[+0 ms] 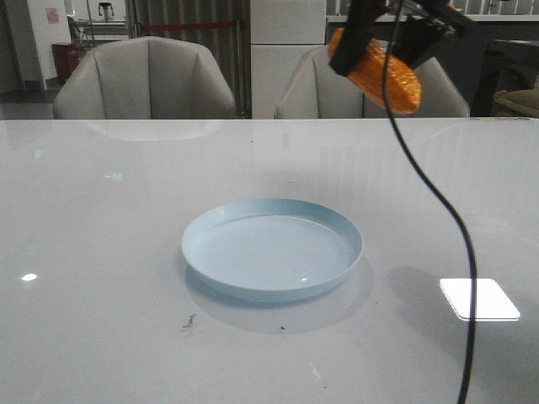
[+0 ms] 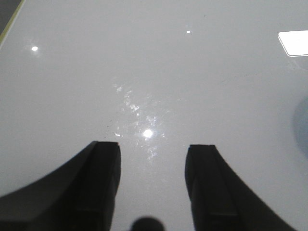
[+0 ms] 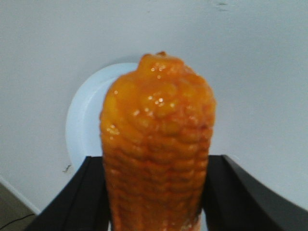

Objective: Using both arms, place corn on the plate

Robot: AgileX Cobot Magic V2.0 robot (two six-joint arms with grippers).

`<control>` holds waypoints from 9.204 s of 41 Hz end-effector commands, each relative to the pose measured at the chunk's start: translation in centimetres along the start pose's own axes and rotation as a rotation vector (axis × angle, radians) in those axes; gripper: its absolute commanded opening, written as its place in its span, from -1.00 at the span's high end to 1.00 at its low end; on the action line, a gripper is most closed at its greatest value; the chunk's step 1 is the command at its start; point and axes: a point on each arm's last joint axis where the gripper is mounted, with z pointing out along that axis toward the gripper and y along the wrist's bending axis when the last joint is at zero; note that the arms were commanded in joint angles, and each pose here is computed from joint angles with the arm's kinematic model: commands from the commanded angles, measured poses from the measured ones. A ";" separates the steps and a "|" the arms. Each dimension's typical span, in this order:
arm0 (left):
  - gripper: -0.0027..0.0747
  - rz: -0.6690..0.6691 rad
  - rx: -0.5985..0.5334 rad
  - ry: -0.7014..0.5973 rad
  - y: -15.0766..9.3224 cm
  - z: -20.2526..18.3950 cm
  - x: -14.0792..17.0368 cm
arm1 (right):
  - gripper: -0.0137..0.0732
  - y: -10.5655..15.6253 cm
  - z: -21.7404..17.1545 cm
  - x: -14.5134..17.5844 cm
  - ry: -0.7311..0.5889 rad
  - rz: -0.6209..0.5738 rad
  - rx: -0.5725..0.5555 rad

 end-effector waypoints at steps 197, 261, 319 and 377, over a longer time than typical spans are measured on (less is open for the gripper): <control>-0.05 -0.016 -0.017 -0.146 0.2 -0.8 -1.9 | -0.62 2.0 -13.5 26.2 -0.615 0.027 0.430; 0.69 -0.017 -0.075 -0.599 -1.6 -4.3 14.5 | -0.62 2.0 -13.4 26.2 -0.607 0.028 0.427; 0.70 -0.017 -0.075 -0.599 -1.6 -4.3 14.5 | 0.56 8.5 -18.9 33.0 -1.002 -0.136 0.453; 0.70 -0.017 -0.075 -0.599 -1.6 -4.3 14.5 | 0.56 4.1 -12.6 37.4 -1.361 -0.143 0.608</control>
